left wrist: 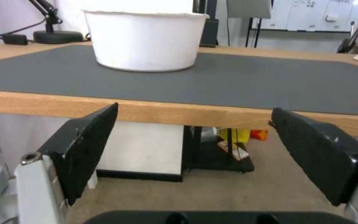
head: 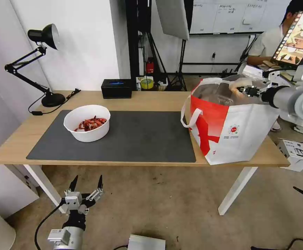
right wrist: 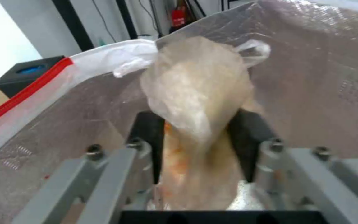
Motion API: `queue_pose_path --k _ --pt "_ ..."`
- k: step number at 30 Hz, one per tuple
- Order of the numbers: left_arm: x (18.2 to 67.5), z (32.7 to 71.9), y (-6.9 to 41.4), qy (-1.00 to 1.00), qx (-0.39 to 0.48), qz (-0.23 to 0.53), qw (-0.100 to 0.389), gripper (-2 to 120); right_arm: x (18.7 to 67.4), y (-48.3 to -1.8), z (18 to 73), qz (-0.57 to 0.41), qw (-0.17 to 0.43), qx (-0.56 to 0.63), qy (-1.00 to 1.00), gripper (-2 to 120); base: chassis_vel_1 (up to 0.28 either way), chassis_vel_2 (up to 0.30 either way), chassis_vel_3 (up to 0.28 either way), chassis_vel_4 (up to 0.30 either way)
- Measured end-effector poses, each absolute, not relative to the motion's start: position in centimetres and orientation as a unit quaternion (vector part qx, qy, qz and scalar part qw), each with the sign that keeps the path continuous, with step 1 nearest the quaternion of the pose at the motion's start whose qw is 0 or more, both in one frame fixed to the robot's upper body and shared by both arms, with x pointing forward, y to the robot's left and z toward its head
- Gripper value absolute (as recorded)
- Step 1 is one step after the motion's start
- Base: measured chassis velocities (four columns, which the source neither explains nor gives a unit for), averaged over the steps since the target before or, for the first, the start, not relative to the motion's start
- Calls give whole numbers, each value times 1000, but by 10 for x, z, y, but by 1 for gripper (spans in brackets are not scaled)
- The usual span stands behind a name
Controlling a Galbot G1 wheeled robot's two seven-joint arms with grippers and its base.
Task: Pick up the trash from the table and place it into the takeout bag.
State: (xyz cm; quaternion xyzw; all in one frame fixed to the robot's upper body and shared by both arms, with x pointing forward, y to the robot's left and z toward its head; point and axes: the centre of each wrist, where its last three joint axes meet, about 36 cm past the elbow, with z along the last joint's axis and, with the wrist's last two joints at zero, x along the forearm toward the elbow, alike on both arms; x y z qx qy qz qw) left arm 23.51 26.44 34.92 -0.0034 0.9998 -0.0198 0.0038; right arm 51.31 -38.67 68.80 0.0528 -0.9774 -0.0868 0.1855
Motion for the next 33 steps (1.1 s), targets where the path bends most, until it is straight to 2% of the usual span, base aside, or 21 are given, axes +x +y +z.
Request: queue_pose_path --k 1,3,4,7,8,10,11,14,17,23,26,27,30,33 --pt "236 349 265 1000 -4 -20 4 100 513 -385 687 -87 184 55 -977 45 0 0 0 0" --pt "236 349 267 1000 -6 -20 5 100 512 -383 686 -89 182 57 -978 53 0 0 0 0" --pt "236 349 267 1000 -6 -20 5 100 512 -383 686 -89 182 57 -978 53 0 0 0 0" --pt "238 350 272 1000 -10 -20 7 100 511 -382 687 -94 174 58 -978 68 0 0 0 0" --pt "238 350 272 1000 -10 -20 7 100 511 -382 687 -94 174 58 -978 68 0 0 0 0" --pt "240 351 275 1000 -11 -19 9 100 508 -383 689 -97 168 61 -979 78 0 0 0 0" --pt "240 351 275 1000 -11 -19 9 100 508 -383 689 -97 168 61 -979 78 0 0 0 0" --pt "242 352 276 1000 -12 -21 8 100 504 -383 687 -99 153 64 -981 93 0 0 0 0" --pt "243 353 276 1000 -11 -21 8 100 501 -382 686 -102 144 65 -982 99 0 0 0 0" --pt "247 357 277 1000 -9 -21 13 100 493 -378 684 -108 109 76 -985 100 0 0 0 0" --pt "247 359 278 1000 -7 -20 15 100 482 -369 674 -108 45 95 -989 100 0 0 0 0" --pt "247 359 278 1000 -7 -20 15 100 482 -369 674 -108 45 95 -989 100 0 0 0 0" --pt "247 362 280 1000 -5 -21 19 100 467 -360 660 -85 -23 118 -989 100 0 0 0 0" --pt "247 365 283 1000 -5 -20 21 100 457 -352 653 -70 -54 134 -987 100 0 0 0 0"
